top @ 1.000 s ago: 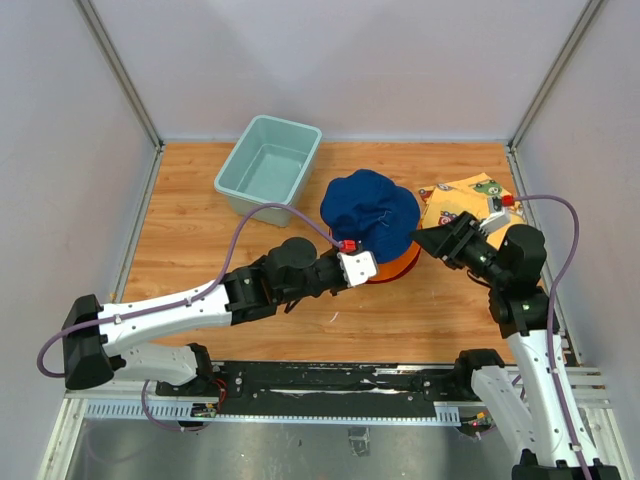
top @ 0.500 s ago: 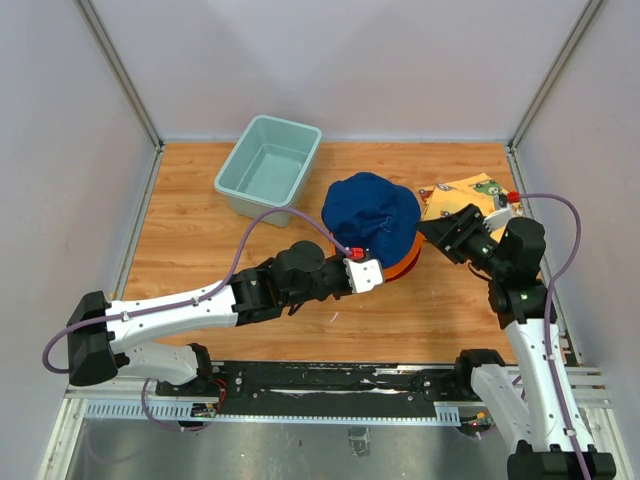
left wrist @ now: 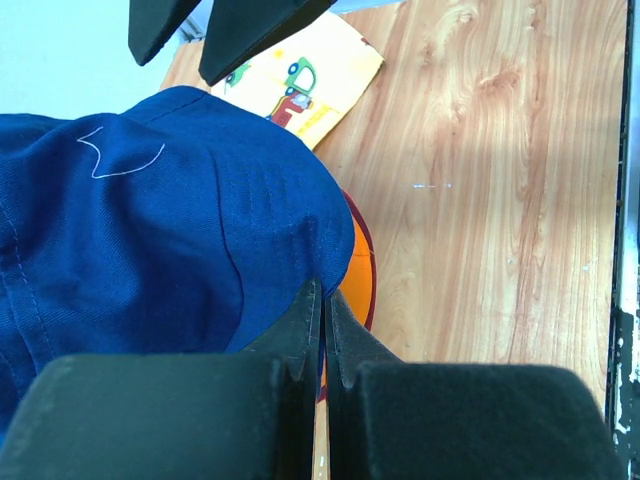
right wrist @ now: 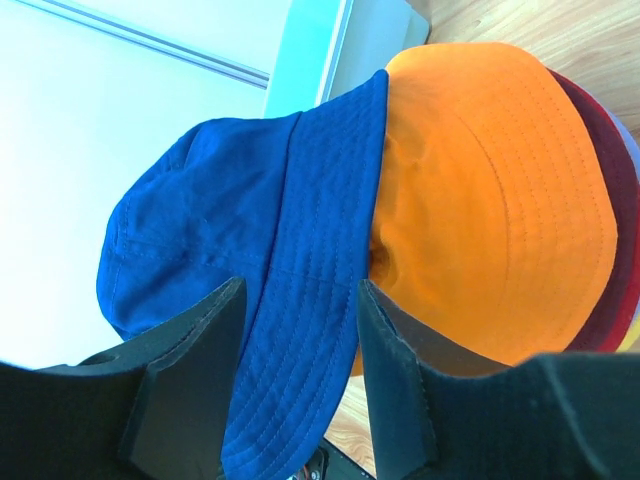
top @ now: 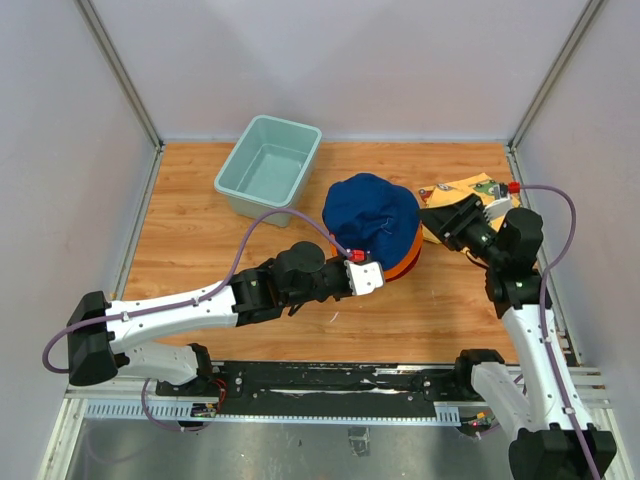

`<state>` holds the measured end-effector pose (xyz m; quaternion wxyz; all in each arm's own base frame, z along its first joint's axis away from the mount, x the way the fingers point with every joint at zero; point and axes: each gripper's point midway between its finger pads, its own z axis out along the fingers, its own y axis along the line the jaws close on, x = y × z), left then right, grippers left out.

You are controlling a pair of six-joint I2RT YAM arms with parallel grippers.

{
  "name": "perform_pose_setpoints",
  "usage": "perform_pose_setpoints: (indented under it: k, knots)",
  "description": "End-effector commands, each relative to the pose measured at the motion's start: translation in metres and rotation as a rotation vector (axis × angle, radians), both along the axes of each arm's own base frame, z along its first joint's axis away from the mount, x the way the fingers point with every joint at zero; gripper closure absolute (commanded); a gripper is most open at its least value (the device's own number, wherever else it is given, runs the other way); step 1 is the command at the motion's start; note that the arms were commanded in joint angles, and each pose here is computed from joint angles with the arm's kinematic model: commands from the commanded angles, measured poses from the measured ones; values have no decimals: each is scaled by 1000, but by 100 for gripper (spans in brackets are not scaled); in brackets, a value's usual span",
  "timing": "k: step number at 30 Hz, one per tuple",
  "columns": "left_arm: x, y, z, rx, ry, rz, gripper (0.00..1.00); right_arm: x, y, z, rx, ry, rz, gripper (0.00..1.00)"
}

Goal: Stack the hats

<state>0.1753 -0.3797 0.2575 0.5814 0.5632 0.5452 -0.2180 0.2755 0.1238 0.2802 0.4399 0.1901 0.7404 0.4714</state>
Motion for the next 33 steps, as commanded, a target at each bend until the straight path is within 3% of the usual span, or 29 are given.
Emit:
perform_pose_setpoints:
  k: [1,24,33]
  knots:
    - [-9,-6,17,-40,-12,-41,100,10,-8,17,17,-61,-19,51]
    - [-9,-11,24,-68,-26,-49,100,15,-6,-13,22,-9,-1,53]
    - [-8,-20,16,-48,-14,-64,100,17,3,-6,88,-24,50,75]
